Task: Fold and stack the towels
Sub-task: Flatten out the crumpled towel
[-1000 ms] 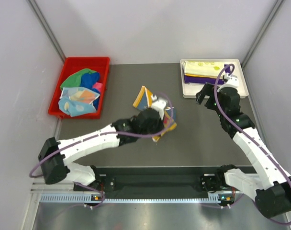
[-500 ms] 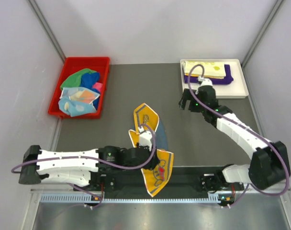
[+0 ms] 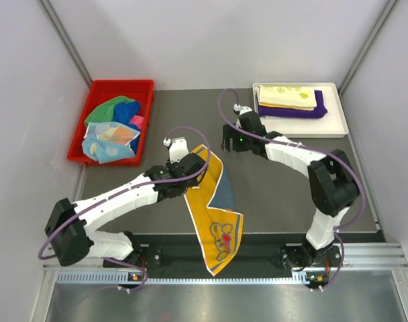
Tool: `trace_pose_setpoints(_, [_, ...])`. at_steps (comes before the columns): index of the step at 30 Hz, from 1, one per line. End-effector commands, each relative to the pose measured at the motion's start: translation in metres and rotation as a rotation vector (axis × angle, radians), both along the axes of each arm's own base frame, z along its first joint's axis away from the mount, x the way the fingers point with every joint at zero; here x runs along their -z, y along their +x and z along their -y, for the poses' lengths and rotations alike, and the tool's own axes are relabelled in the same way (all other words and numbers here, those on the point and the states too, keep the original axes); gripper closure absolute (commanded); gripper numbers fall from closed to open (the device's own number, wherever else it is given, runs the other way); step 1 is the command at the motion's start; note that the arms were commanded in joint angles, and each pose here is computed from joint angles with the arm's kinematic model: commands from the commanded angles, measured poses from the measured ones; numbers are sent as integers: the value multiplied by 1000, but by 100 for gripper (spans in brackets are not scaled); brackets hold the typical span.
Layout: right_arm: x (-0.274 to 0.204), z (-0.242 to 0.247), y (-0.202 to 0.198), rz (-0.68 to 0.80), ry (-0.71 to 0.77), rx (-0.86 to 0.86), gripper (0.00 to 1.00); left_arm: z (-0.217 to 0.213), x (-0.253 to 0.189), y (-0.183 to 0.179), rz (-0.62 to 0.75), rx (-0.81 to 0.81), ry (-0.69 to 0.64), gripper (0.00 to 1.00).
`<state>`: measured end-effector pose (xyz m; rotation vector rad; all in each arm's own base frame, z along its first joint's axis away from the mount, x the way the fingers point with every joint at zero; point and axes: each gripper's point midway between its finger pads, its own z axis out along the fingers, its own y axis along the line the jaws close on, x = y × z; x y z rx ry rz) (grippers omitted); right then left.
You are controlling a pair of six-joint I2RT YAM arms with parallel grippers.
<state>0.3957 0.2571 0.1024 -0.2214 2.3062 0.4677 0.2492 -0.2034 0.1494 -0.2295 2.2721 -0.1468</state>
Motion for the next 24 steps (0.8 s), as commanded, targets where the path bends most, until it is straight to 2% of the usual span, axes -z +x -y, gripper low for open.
trace_pose_setpoints(1, [-13, -37, 14, 40, 45, -101, 26, 3, 31, -8, -106, 72, 20, 61])
trace_pose_setpoints(5, [11, -54, 12, 6, -9, -133, 26, 8, 62, -15, -178, 104, -4, 55])
trace_pose_setpoints(8, [30, -64, 8, -23, -67, -146, 28, 10, 67, -14, -182, 105, -26, 49])
trace_pose_setpoints(13, [58, -54, 1, -38, -233, -76, 38, 13, 60, -12, -168, 116, -67, 45])
trace_pose_setpoints(18, [68, -44, -5, -38, -291, -35, 45, 14, 66, -14, -180, 127, -74, 43])
trace_pose_setpoints(19, [69, -40, -7, -42, -292, -25, 54, 13, 69, -16, -186, 126, -74, 43])
trace_pose_setpoints(21, [69, -34, -9, -40, -300, -5, 64, 17, 71, -17, -198, 136, -92, 43])
trace_pose_setpoints(22, [68, -28, -13, -44, -301, 9, 75, 17, 72, -18, -202, 134, -96, 43])
trace_pose_setpoints(24, [57, -20, -13, -22, -284, 39, 84, 19, 73, -18, -207, 139, -103, 43])
